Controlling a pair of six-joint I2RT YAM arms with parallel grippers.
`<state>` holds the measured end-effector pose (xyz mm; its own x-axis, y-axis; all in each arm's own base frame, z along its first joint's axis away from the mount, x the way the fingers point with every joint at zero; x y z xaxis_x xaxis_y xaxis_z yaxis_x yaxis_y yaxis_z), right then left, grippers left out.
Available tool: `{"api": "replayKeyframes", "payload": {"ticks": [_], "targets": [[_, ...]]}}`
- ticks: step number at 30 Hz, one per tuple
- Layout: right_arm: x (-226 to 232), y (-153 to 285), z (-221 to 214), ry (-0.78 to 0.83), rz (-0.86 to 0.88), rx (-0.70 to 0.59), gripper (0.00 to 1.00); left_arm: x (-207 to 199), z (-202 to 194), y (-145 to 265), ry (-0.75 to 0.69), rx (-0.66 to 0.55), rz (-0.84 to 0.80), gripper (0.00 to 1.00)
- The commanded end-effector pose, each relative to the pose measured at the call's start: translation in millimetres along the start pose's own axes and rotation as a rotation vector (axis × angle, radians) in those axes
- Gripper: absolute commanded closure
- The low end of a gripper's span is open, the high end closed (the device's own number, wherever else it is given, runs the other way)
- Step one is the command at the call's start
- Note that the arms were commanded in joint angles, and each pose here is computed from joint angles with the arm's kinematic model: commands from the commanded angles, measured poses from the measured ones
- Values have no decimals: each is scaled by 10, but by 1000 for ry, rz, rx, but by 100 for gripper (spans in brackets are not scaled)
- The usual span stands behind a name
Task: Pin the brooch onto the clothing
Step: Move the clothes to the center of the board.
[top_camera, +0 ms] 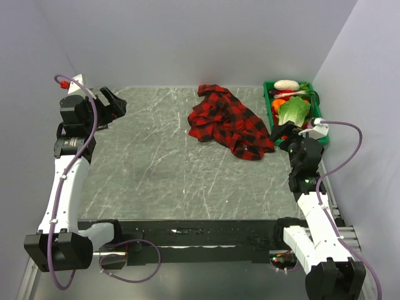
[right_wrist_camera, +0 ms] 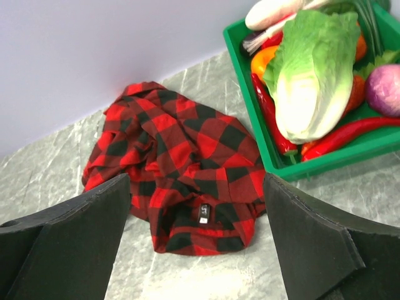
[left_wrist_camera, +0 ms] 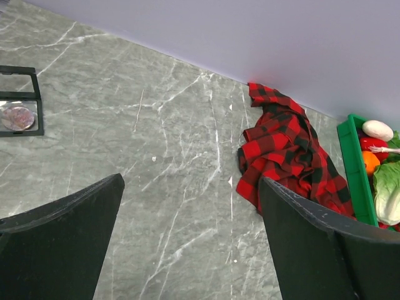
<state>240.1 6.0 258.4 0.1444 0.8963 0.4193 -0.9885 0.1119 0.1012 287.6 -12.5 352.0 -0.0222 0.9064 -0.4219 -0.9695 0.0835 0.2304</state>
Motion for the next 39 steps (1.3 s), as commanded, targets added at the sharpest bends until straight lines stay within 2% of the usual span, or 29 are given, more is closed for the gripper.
{"api": "replayKeyframes", "payload": {"ticks": [1,6,9,13,19,20,22,23,24,28,31,35,39], "targets": [[106,-8,178,18,43,-38,8,-76,86,74,-33,-39,-44,4],[212,-17,152,44,84,-10,10,-91,88,48,-37,-33,-56,4],[270,-62,151,82,44,2,11,-123,102,-17,-27,-15,-86,4],[538,-136,-26,142,72,112,14,-189,127,-59,-30,-20,-131,3],[666,-418,-347,132,21,288,18,-94,-72,-125,-62,-4,-49,4],[657,-491,-537,160,-6,377,18,-62,-107,-146,-68,5,-32,3],[760,-601,-591,184,-1,430,18,-126,-256,-188,-101,51,-23,4],[745,-658,-801,222,-34,523,18,-130,-318,-230,-114,78,-19,3],[772,-699,-851,233,-47,549,17,-147,-349,-246,-119,92,-26,4],[874,-949,-1134,281,-119,638,15,-276,-572,-349,-120,174,-92,3],[975,-1040,-1237,296,-123,652,15,-362,-698,-379,-121,219,-120,4],[996,-1152,-1516,334,-155,722,15,-450,-791,-393,-136,246,-129,4],[979,-1178,-1686,360,-198,761,21,-554,-906,-397,-125,279,-147,4]]}}
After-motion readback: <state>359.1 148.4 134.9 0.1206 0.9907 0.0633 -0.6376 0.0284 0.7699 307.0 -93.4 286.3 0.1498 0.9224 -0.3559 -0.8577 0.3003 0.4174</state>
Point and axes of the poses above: each gripper's point midway between its finger pads, its own y axis back along the fingers, its own x axis along the line the jaws close on, z = x × y, the point moved 9 cm from there along y, back along the fingers, and after that the axes turned 1 degree about -y, right-handed, at the moved point
